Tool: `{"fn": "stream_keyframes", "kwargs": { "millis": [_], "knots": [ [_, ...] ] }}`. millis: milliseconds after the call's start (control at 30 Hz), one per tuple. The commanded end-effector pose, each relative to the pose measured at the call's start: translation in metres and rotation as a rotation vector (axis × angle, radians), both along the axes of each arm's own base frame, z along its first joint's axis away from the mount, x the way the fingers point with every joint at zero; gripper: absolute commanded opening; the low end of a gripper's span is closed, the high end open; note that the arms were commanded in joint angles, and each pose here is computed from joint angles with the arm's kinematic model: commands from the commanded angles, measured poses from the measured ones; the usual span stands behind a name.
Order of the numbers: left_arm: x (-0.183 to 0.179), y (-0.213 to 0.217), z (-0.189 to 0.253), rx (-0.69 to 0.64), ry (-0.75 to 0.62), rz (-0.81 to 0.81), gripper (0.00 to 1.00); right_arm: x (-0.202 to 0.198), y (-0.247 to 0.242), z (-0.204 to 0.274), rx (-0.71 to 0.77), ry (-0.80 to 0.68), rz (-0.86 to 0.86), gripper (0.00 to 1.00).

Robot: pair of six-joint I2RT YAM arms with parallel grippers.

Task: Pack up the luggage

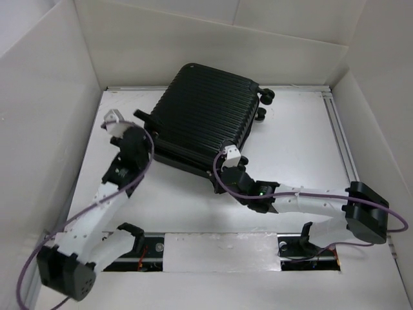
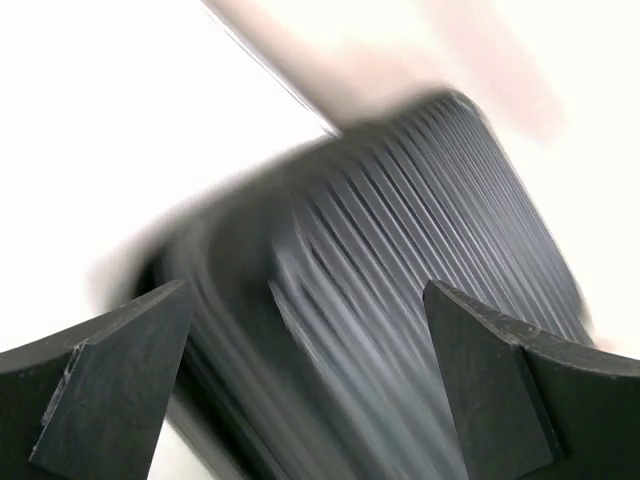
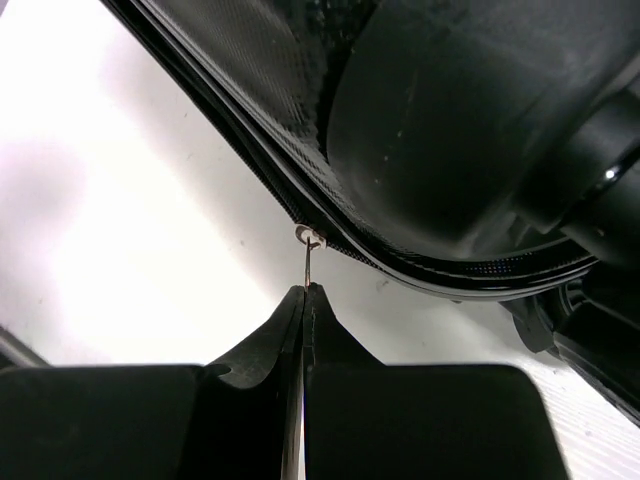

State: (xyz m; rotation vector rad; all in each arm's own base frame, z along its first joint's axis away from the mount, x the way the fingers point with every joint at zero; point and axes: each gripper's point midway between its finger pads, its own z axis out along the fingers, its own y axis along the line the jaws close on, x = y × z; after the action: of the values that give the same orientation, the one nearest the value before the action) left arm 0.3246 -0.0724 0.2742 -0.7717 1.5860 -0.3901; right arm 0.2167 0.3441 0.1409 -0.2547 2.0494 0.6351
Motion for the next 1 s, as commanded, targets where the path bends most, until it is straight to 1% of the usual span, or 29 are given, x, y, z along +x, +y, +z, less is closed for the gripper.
{"fn": "stream_keyframes", "kwargs": {
  "millis": [0, 33, 67, 100, 133, 167, 200, 233, 267, 300, 333, 367, 400, 433, 467, 500, 533, 567, 600, 633, 667, 700, 733, 800, 833, 867, 900, 933, 967],
  "knots": [
    [0.041, 0.044, 0.038, -0.014, -0.043, 0.028, 0.99, -0.017, 0.016, 0.039, 0.144, -0.022, 0.118, 0.00],
    [0.057, 0.054, 0.037, -0.040, -0.029, -0.029, 0.93, -0.021, 0.014, 0.037, 0.143, -0.015, 0.130, 0.00],
    [0.082, 0.077, 0.008, -0.076, 0.059, -0.092, 0.85, -0.021, 0.014, 0.037, 0.143, -0.015, 0.130, 0.00],
    [0.097, 0.091, 0.031, -0.061, 0.044, -0.096, 0.85, -0.023, 0.010, 0.035, 0.142, -0.015, 0.130, 0.00],
    [0.108, 0.103, 0.027, -0.047, 0.083, -0.093, 0.83, -0.025, 0.008, 0.028, 0.130, -0.004, 0.138, 0.00],
    [0.126, 0.113, -0.001, -0.036, 0.167, -0.094, 0.83, -0.025, 0.007, 0.037, 0.145, -0.021, 0.142, 0.00],
    [0.133, 0.116, -0.010, -0.008, 0.215, -0.140, 0.80, -0.027, 0.003, 0.032, 0.139, -0.018, 0.142, 0.00],
    [0.147, 0.111, 0.009, 0.010, 0.186, -0.194, 0.76, -0.028, 0.000, 0.030, 0.134, -0.015, 0.142, 0.00],
    [0.156, 0.105, -0.002, -0.002, 0.216, -0.246, 0.72, -0.028, 0.000, 0.033, 0.142, -0.020, 0.142, 0.00],
    [0.168, 0.091, -0.039, -0.049, 0.305, -0.314, 0.66, -0.031, -0.002, 0.033, 0.147, -0.018, 0.151, 0.00],
    [0.170, 0.073, -0.050, -0.095, 0.322, -0.396, 0.54, -0.032, -0.004, 0.029, 0.139, -0.013, 0.151, 0.00],
    [0.168, 0.060, -0.068, -0.132, 0.352, -0.432, 0.49, -0.032, -0.004, 0.034, 0.152, -0.020, 0.151, 0.00],
    [0.162, 0.039, -0.076, -0.153, 0.350, -0.467, 0.41, -0.033, -0.007, 0.038, 0.163, -0.026, 0.151, 0.00],
    [0.165, 0.032, -0.072, -0.146, 0.282, -0.462, 0.36, -0.034, -0.009, 0.040, 0.171, -0.020, 0.147, 0.00],
    [0.145, 0.020, -0.107, -0.184, 0.332, -0.468, 0.33, -0.035, -0.017, 0.031, 0.148, -0.014, 0.134, 0.00],
    [0.137, 0.009, -0.112, -0.230, 0.325, -0.470, 0.28, -0.035, -0.019, 0.042, 0.173, -0.031, 0.126, 0.00],
    [0.131, -0.003, -0.100, -0.229, 0.261, -0.491, 0.25, -0.037, -0.025, 0.036, 0.160, -0.016, 0.123, 0.00],
    [0.123, -0.004, -0.105, -0.248, 0.250, -0.485, 0.22, -0.035, -0.028, 0.037, 0.160, -0.016, 0.113, 0.00],
    [0.101, -0.010, -0.136, -0.279, 0.299, -0.477, 0.20, -0.036, -0.030, 0.037, 0.156, -0.014, 0.113, 0.00],
    [0.095, -0.017, -0.125, -0.296, 0.246, -0.488, 0.17, -0.037, -0.032, 0.038, 0.156, -0.014, 0.113, 0.00],
    [0.086, -0.023, -0.129, -0.306, 0.245, -0.498, 0.15, -0.038, -0.034, 0.034, 0.143, 0.001, 0.109, 0.00],
    [0.067, -0.032, -0.150, -0.326, 0.285, -0.510, 0.14, -0.038, -0.034, 0.034, 0.143, 0.001, 0.109, 0.00],
    [0.060, -0.041, -0.151, -0.326, 0.279, -0.522, 0.13, -0.041, -0.033, 0.034, 0.146, 0.008, 0.124, 0.00],
    [0.043, -0.070, -0.139, -0.337, 0.239, -0.566, 0.09, -0.046, -0.030, 0.032, 0.149, 0.030, 0.148, 0.00],
    [0.027, -0.083, -0.147, -0.345, 0.252, -0.584, 0.09, -0.049, -0.028, 0.032, 0.160, 0.045, 0.163, 0.00],
    [0.008, -0.114, -0.132, -0.339, 0.222, -0.664, 0.07, -0.051, -0.024, 0.031, 0.165, 0.060, 0.176, 0.00],
    [0.001, -0.123, -0.128, -0.366, 0.215, -0.640, 0.07, -0.054, -0.021, 0.028, 0.166, 0.080, 0.187, 0.00],
    [-0.016, -0.133, -0.135, -0.377, 0.230, -0.644, 0.07, -0.060, -0.011, 0.034, 0.191, 0.084, 0.230, 0.00],
    [-0.044, -0.163, -0.122, -0.387, 0.208, -0.728, 0.07, -0.065, -0.001, 0.030, 0.199, 0.105, 0.254, 0.00]
  ]
}}
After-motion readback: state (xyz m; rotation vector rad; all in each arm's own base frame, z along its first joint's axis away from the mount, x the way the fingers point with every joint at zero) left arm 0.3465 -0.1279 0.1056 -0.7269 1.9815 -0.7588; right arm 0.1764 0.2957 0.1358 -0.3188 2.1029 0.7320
